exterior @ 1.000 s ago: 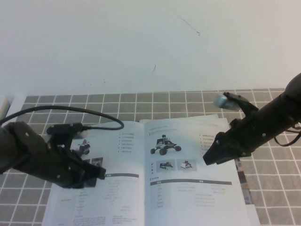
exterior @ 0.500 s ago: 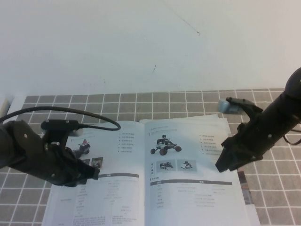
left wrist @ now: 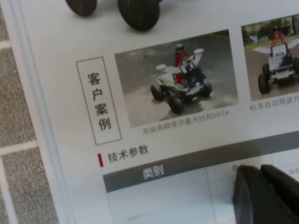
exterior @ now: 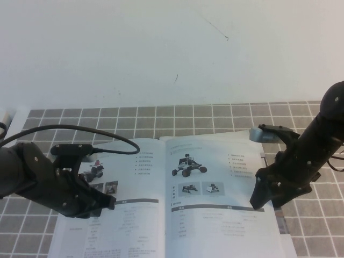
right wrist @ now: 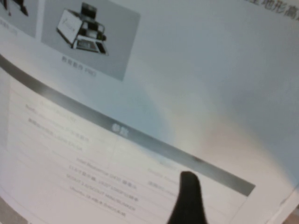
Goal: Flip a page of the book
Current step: Open the closed book
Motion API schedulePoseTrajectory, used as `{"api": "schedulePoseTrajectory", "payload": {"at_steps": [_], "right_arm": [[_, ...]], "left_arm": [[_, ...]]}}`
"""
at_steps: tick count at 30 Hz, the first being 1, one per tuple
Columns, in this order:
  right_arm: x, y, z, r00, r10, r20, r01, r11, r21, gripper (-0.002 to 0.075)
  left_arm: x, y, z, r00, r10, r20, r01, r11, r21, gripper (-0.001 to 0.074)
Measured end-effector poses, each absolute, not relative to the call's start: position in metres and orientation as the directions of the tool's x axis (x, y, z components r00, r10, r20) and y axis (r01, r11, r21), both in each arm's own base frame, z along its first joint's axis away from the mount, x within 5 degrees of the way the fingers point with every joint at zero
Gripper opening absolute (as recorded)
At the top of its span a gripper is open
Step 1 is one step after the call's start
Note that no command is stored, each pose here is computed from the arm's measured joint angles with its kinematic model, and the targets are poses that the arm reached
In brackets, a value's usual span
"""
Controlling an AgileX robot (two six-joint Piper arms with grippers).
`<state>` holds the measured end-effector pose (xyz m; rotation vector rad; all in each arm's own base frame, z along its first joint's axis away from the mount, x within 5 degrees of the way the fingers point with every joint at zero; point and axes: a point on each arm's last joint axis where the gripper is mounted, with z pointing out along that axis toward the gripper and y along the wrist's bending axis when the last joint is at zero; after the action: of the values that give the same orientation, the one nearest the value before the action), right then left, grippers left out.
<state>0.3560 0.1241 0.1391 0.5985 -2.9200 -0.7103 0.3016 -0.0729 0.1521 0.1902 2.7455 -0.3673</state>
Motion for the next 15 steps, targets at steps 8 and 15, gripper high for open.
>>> {"api": "schedulePoseTrajectory", "payload": {"at_steps": [8, 15], "right_arm": [[0.3568, 0.1280, 0.1406, -0.924, -0.380, -0.038, -0.349, 0.801, 0.486, 0.0518], [0.3586, 0.1311, 0.1415, -0.922, -0.379, -0.074, -0.363, 0.787, 0.499, 0.0519]], "left_arm": [[0.3023, -0.0739, 0.1478, -0.933, 0.060, -0.356, 0.156, 0.957, -0.246, -0.0004], [0.3023, -0.0741, 0.1471, -0.934, 0.055, -0.352, 0.151, 0.956, -0.251, -0.0004]]}}
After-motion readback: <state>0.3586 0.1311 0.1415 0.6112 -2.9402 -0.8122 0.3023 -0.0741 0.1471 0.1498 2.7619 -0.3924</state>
